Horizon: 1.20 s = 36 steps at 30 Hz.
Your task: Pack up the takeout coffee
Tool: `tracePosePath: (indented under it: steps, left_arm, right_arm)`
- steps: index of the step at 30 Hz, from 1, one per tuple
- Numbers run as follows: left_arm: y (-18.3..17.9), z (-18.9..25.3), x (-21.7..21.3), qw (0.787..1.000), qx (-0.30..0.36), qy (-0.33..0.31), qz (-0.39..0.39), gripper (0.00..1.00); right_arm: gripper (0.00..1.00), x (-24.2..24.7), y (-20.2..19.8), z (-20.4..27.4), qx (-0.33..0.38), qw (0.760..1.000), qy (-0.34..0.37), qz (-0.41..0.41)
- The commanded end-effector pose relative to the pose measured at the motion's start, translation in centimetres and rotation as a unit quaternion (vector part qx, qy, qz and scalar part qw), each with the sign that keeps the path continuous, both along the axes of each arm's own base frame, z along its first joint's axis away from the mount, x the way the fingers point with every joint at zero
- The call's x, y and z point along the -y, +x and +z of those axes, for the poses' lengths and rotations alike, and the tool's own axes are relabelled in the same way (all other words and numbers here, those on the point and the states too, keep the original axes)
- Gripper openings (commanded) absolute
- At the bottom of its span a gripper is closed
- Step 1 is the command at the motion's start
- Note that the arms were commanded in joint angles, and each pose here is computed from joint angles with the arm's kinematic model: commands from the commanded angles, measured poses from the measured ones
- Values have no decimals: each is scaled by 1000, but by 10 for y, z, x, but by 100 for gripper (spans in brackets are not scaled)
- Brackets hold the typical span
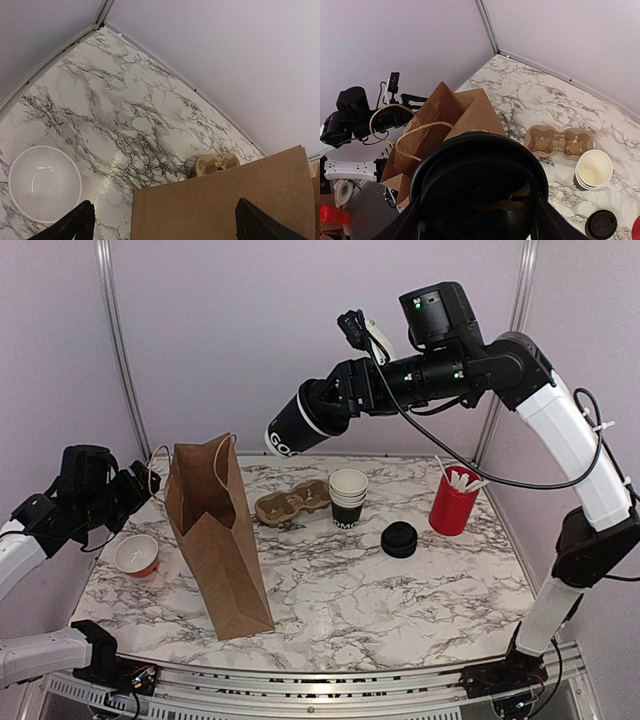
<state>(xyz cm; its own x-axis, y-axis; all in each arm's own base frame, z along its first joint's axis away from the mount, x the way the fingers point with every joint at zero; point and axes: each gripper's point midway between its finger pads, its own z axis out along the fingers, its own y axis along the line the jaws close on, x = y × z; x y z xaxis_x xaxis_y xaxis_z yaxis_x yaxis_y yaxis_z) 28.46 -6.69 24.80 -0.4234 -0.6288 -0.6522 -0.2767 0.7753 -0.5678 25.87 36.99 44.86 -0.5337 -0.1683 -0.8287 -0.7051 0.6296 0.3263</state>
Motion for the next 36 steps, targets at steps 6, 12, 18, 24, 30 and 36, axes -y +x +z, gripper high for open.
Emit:
tracePosePath:
  steps: [6,12,18,24,30,36]
  left_arm:
    - [30,-45,20,995,-43,-90,-31,99]
    - [34,-70,64,989,-77,-98,-86,98]
    - [30,-72,101,986,-77,-95,-115,98]
    - [30,-59,122,985,-63,-87,-139,97]
    - [26,-45,139,983,-47,-76,-158,97]
    - [16,-32,153,982,-33,-69,-174,97]
  right_arm:
    - [58,-9,-31,53,46,994,75,57]
    - [58,-37,-55,64,58,987,106,106]
    - [59,-57,-75,76,74,980,126,135]
    - [59,-67,-77,66,64,981,117,143]
    - [59,-76,-67,43,50,986,89,128]
    - [59,-74,-57,17,36,993,45,103]
